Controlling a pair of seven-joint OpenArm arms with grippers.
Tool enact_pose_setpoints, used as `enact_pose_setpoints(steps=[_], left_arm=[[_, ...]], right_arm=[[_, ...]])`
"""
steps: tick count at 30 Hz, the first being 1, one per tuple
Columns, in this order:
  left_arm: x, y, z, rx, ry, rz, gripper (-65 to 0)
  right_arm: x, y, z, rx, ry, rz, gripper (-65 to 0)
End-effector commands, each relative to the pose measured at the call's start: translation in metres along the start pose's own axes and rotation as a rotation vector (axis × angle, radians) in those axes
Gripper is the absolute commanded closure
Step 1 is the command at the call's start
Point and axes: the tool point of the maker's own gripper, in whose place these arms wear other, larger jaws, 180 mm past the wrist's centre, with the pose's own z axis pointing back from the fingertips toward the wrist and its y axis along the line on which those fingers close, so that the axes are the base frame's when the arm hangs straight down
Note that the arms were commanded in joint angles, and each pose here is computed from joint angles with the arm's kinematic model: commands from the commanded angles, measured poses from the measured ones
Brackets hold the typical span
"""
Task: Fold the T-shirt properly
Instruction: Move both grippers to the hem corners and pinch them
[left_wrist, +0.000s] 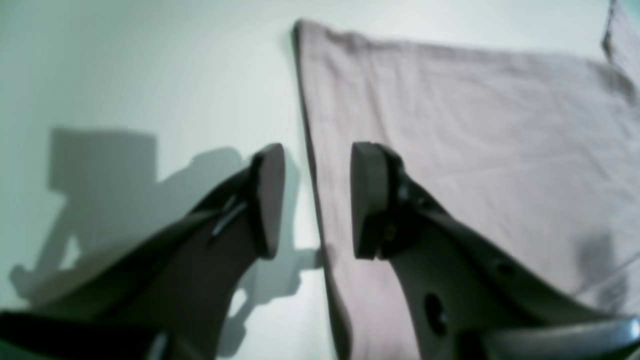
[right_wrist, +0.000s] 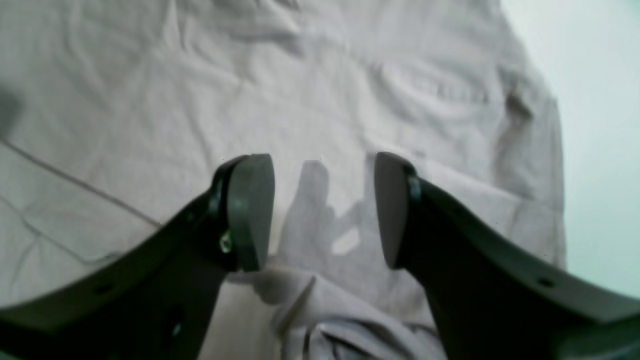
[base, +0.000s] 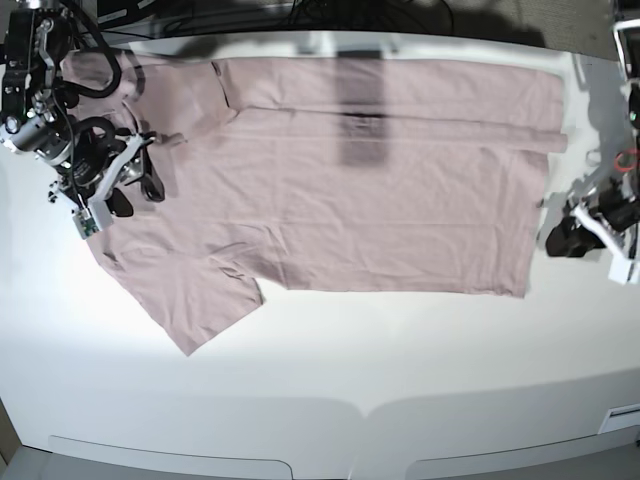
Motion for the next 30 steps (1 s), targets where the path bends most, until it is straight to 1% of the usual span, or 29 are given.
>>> enact_pose_setpoints(steps=[1, 5, 8, 11, 12, 15, 17, 23, 26, 28, 30], left_arm=[[0.026, 0.003, -0.002, -0.008, -0.049, -0.02, -22.0], [0.043, 0.009, -0.029, 0.007, -0.038, -0.056, -22.0], [0.042, 0.017, -0.043, 0.033, -0.018, -0.082, -22.0], [0.031, 0.021, -0.056, 0.052, -0.007, -0.118, -22.0], [0.027, 0.021, -0.061, 0.056, -0.002, -0.151, -22.0], [0.006, 0.015, -0.074, 0.053, 0.054, -0.224, -22.0], [-0.005, 0.01, -0.081, 0.045, 0.085, -0.224, -22.0], [-0.016, -0.009, -0.094, 0.009, 0.111, -0.206, -21.9], [-0.031, -0.015, -0.097, 0.0, 0.183, -0.201, -21.0], [-0.038, -0.019, -0.098, -0.005, 0.217, -0.198, -16.0], [-0.041, -0.019, -0.099, -0.006, 0.23, -0.198, -8.4]], right_arm=[[0.012, -0.005, 0.005, -0.005, -0.029, 0.017, -32.8], [0.004, -0.005, 0.005, -0.006, 0.017, 0.017, -32.8], [0.001, -0.005, 0.005, -0.006, 0.033, 0.017, -32.8], [0.0, -0.005, 0.005, -0.006, 0.036, 0.017, -32.8], [0.0, -0.005, 0.005, -0.006, 0.035, 0.017, -32.8], [0.0, -0.005, 0.005, -0.006, 0.038, 0.017, -32.8], [0.0, -0.006, 0.005, -0.007, 0.039, 0.017, -32.8], [-0.001, -0.007, 0.005, -0.014, 0.04, 0.01, -32.8], [0.0, -0.007, 0.005, -0.014, 0.039, 0.01, -32.8], [0.001, -0.007, 0.005, -0.014, 0.031, 0.01, -32.8], [0.005, -0.007, 0.004, -0.014, 0.01, 0.01, -32.8]])
